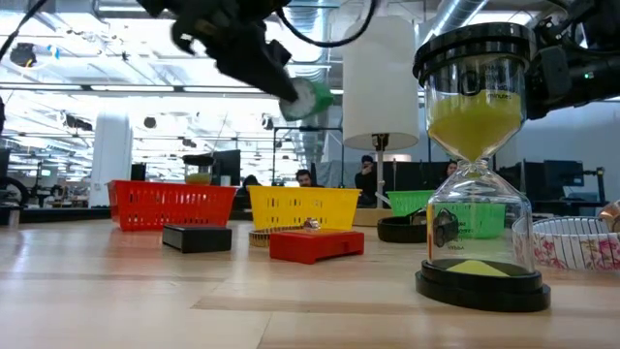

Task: Pick & Place Office items
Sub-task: Put the green watch into the yellow basket

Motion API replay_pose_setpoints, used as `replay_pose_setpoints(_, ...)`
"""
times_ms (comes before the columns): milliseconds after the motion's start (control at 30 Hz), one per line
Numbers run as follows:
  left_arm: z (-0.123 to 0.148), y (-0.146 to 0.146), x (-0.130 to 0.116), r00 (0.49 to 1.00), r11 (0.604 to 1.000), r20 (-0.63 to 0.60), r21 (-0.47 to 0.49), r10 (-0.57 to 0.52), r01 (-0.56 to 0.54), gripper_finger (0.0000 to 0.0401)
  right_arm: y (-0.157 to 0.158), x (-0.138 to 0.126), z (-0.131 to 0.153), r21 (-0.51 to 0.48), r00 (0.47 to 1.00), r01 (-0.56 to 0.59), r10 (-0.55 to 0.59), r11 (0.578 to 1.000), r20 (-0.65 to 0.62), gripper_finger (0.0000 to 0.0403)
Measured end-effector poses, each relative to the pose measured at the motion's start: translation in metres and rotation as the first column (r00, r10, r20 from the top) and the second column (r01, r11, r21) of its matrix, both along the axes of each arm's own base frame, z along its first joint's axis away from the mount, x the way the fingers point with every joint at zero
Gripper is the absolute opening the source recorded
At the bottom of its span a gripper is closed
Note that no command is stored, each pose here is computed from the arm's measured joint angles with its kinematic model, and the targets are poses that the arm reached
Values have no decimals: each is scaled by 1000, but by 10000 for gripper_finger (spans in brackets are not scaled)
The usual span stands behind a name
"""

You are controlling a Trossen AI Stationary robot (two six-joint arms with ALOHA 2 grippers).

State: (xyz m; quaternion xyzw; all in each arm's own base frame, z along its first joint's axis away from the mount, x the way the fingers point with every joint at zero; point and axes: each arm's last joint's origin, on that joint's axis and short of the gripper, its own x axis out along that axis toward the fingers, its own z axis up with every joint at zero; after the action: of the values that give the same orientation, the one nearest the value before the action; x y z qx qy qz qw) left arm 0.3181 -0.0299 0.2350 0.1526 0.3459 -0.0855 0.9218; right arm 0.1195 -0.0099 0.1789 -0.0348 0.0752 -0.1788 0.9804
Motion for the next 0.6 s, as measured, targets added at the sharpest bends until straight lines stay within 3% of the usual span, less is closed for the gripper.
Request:
replay_pose_setpoints(167, 2, 42, 0, 994, 992, 3, -68, 108, -108, 30, 0, 0, 3, -7, 1000, 0, 0, 1000, 31, 136)
replay_pose_setpoints(333, -24, 84, 6, 981, 975, -87, -120, 175, -185, 32, 0, 1, 8, -21, 997, -2, 4, 1000, 71, 136)
replay_pose_setpoints(600, -61, 111, 12, 948, 954, -198, -118, 248, -275, 67, 0, 1, 9, -64, 997, -5, 10, 998, 71, 136)
